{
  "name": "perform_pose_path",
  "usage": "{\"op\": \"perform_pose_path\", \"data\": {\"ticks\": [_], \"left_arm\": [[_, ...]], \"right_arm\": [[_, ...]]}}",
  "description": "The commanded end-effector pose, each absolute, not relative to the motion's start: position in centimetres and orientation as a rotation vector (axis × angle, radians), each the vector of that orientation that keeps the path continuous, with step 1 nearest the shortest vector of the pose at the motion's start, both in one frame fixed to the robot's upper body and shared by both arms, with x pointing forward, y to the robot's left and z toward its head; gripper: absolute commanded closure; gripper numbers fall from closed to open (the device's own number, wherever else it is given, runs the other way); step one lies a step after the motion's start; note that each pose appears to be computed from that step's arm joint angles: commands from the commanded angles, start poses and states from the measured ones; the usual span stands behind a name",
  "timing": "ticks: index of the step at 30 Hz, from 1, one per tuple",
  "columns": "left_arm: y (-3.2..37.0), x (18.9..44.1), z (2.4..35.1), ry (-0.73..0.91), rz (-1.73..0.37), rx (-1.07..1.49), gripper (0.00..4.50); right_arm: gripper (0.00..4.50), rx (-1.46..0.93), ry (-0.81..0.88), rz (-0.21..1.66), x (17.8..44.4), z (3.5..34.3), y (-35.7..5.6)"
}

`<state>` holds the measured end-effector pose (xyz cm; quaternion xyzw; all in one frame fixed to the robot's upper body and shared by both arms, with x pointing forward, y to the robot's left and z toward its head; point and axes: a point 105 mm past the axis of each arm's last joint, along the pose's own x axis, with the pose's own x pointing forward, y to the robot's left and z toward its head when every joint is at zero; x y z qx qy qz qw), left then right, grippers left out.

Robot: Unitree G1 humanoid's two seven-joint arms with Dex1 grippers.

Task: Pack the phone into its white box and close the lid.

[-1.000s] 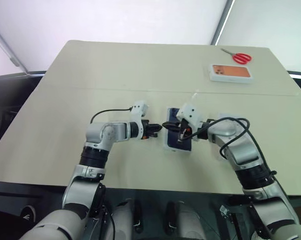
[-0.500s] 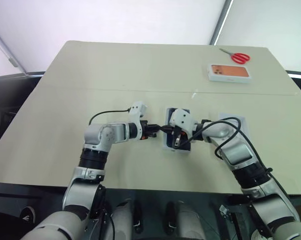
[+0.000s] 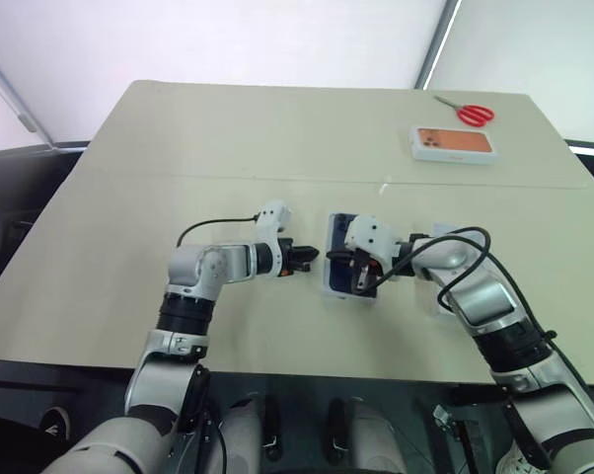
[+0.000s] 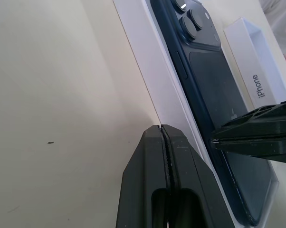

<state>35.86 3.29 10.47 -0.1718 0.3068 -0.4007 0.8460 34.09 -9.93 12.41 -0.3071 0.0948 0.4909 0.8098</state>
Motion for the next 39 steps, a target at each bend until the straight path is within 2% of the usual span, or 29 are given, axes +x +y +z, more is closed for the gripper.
{"op": "perform_pose_path", "data": {"ticks": [1,11,15,19,22,26,32,39], "left_arm": [[2.8,35.8,11.8,0.602,-0.874,-0.355,4.45],[2.8,35.6,11.8,0.599,-0.874,-0.357,4.45],[2.8,35.5,11.4,0.615,-0.869,-0.351,4.45],[2.7,35.5,10.9,0.626,-0.873,-0.322,4.45],[2.2,35.3,10.6,0.646,-0.890,-0.308,4.45],[1.6,35.3,10.6,0.650,-0.909,-0.293,4.45],[0.8,35.4,10.2,0.667,-0.931,-0.264,4.45],[-0.1,35.1,10.1,0.684,-0.968,-0.254,4.45]], "right_arm": [[4.47,-0.705,0.239,1.028,34.1,11.5,-10.4],[4.47,-0.714,0.242,1.021,34.4,11.1,-10.6],[4.47,-0.559,0.198,0.983,34.8,13.5,-11.7],[4.47,-0.571,0.212,0.893,35.4,14.8,-15.2],[4.47,-0.607,0.258,0.838,35.4,14.7,-17.8],[4.47,-0.636,0.295,0.810,35.3,14.0,-19.1],[4.47,-0.642,0.323,0.851,34.7,12.3,-17.8],[4.47,-0.638,0.324,0.861,34.4,12.2,-17.6]]}}
